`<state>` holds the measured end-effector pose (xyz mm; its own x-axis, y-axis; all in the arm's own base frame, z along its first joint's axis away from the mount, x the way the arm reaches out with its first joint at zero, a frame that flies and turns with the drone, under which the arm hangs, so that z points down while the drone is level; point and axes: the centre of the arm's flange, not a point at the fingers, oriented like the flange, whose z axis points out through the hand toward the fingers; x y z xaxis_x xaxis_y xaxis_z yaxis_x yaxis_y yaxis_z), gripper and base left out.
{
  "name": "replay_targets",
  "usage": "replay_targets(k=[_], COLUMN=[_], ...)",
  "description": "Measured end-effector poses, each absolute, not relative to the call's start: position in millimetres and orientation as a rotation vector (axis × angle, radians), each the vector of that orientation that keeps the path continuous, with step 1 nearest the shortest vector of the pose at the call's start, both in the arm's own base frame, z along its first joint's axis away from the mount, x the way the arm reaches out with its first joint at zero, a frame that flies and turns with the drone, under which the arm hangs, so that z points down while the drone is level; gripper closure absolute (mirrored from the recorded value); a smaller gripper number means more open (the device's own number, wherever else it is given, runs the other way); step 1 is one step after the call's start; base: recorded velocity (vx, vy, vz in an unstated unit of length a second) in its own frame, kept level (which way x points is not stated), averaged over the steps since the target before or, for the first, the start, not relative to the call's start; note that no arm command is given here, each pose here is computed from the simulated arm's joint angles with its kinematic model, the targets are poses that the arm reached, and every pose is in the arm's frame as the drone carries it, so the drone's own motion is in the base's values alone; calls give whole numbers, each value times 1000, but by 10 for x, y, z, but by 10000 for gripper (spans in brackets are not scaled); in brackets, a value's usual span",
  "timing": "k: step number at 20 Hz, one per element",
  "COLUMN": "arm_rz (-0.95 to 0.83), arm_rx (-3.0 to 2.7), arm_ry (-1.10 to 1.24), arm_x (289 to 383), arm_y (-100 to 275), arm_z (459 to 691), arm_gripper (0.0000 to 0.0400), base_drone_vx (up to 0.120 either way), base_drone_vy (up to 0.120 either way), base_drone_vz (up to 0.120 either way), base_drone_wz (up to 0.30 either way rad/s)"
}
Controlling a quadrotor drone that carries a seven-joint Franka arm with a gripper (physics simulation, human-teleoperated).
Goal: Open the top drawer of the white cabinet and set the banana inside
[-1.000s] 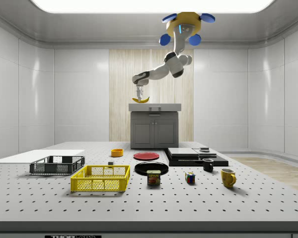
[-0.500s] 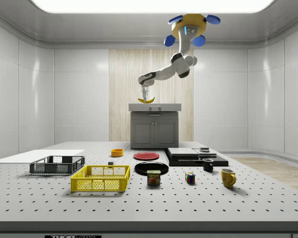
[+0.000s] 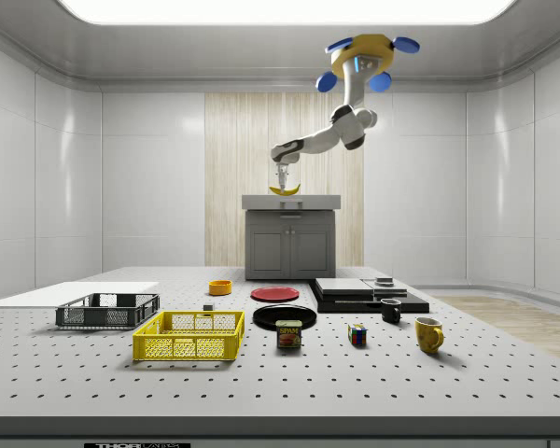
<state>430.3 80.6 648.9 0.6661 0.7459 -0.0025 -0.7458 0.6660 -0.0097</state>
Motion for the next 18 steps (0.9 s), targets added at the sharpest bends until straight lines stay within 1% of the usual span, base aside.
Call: replay_targets(k=[7,8,11,12,18], arm_rz=[842,842,842,842,842], arm_rx=[-10,-10,-10,-10,-10], arm_ry=[-2,-2,-2,-2,-2], arm_x=[4303,4303,4303,4303,4303], arm_y=[806,806,806,806,806], arm_z=[6490,6490,6490,6490,6490], arm_gripper=[207,207,207,207,207], base_drone_vx=[-120,-120,0,0,0], base_drone_vy=[-120,0,0,-80,-120], base_drone_vz=[0,0,107,120,7], base_drone_wz=[0,0,0,0,0])
